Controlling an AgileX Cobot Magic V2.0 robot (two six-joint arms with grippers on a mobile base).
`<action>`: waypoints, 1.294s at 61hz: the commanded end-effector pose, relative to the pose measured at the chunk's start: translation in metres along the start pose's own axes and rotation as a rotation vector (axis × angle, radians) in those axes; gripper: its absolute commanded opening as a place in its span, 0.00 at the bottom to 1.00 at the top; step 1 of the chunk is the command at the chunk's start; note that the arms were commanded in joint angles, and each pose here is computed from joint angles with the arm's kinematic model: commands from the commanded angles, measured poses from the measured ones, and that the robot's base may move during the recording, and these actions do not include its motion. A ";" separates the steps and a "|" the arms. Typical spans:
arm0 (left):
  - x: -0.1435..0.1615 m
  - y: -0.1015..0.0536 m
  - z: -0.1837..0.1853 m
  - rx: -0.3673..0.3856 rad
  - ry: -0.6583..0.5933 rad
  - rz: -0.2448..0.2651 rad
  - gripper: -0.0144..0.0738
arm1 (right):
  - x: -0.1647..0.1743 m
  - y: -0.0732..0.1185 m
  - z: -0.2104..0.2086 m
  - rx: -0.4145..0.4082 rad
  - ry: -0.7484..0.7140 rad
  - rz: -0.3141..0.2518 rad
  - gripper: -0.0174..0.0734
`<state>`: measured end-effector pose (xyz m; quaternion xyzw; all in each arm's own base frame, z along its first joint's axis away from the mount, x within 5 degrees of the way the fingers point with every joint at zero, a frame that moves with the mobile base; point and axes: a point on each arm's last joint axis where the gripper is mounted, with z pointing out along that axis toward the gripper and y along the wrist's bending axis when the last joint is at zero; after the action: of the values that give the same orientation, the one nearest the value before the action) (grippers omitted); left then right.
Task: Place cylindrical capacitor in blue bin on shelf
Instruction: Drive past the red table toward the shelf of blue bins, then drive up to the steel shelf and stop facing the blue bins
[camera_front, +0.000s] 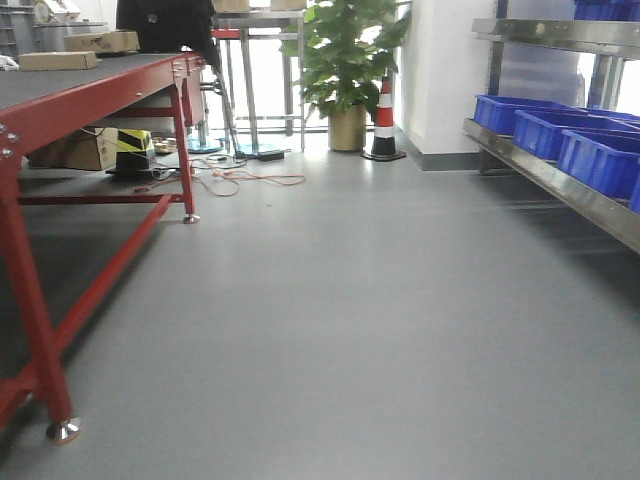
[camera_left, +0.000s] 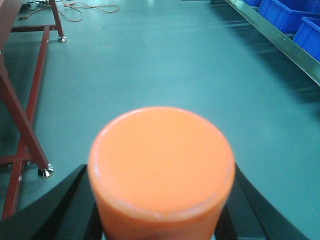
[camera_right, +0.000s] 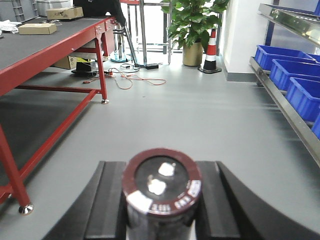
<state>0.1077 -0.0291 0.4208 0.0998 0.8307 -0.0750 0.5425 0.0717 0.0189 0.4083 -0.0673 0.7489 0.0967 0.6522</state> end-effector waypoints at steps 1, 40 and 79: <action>-0.003 -0.001 -0.003 0.009 -0.027 0.000 0.04 | -0.005 0.000 -0.002 0.002 -0.038 -0.006 0.01; -0.003 -0.001 -0.003 0.009 -0.027 0.000 0.04 | -0.005 0.000 -0.002 0.002 -0.040 -0.006 0.01; -0.003 -0.001 -0.003 0.009 -0.027 0.000 0.04 | -0.005 0.000 -0.002 0.002 -0.040 -0.006 0.01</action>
<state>0.1077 -0.0291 0.4208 0.0998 0.8307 -0.0750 0.5425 0.0717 0.0189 0.4083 -0.0673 0.7489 0.0967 0.6522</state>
